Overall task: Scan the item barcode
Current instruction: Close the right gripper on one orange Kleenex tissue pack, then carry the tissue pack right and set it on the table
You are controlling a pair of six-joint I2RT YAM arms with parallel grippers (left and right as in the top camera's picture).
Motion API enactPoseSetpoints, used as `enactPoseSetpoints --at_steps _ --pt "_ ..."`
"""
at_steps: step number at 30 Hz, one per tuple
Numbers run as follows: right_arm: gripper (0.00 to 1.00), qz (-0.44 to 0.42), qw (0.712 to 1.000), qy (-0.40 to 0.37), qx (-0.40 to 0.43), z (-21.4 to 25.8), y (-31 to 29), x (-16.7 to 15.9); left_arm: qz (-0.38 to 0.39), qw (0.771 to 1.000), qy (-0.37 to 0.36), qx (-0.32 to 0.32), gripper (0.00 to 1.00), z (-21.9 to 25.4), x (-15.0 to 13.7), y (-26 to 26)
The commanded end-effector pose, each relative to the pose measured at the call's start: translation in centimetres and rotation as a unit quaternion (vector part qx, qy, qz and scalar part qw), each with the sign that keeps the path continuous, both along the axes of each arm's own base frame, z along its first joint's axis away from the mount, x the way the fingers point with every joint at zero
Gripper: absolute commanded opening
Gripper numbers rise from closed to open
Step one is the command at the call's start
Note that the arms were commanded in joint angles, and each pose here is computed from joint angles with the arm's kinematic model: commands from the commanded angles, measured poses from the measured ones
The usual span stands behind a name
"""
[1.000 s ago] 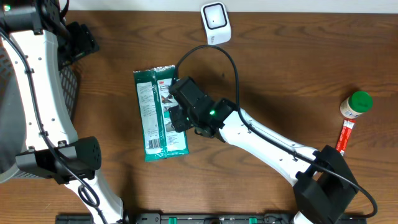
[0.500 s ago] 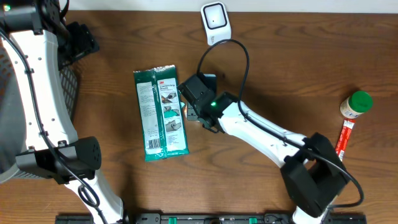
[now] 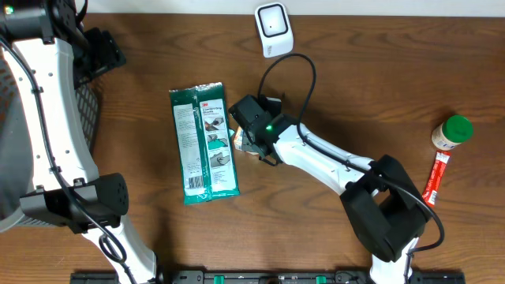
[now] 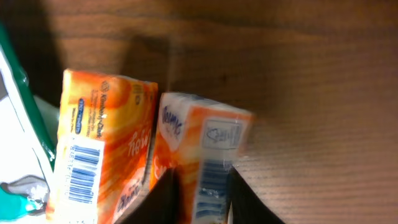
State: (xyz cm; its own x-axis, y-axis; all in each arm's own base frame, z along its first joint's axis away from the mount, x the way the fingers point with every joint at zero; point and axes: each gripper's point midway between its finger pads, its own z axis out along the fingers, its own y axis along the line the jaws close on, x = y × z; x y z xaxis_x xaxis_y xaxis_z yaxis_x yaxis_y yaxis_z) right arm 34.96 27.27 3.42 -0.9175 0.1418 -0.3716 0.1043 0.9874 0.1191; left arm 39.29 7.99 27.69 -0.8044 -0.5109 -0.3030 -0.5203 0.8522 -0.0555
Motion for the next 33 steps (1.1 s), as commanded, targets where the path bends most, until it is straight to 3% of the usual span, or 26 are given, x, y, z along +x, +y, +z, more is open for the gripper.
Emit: enactPoseSetpoints --at_steps 1,3,14,22,28,33 --pt "0.06 -0.012 1.0 -0.009 -0.001 0.2 -0.1 0.7 -0.003 1.0 0.031 0.003 0.82 -0.5 -1.2 0.2" --pt "0.01 -0.01 1.0 -0.01 -0.003 0.4 -0.4 0.8 -0.003 1.0 0.031 0.003 0.82 -0.5 -1.2 0.2" --pt "0.02 0.051 0.996 -0.006 -0.077 6.6 -8.9 1.3 -0.003 1.0 0.031 0.003 0.82 -0.5 -1.2 0.2" --pt "0.02 -0.001 0.987 0.076 -0.14 6.7 -18.2 -0.4 -0.003 1.0 0.031 0.003 0.82 -0.5 -1.2 0.2" --pt "0.02 -0.01 0.989 0.079 -0.122 4.3 -18.6 -0.5 -0.003 1.0 0.031 0.003 0.82 -0.5 -1.2 0.2" --pt "0.03 0.013 0.995 0.078 -0.054 2.8 -15.9 -0.5 -0.003 0.999 0.032 0.003 0.82 -0.5 -1.2 0.2"
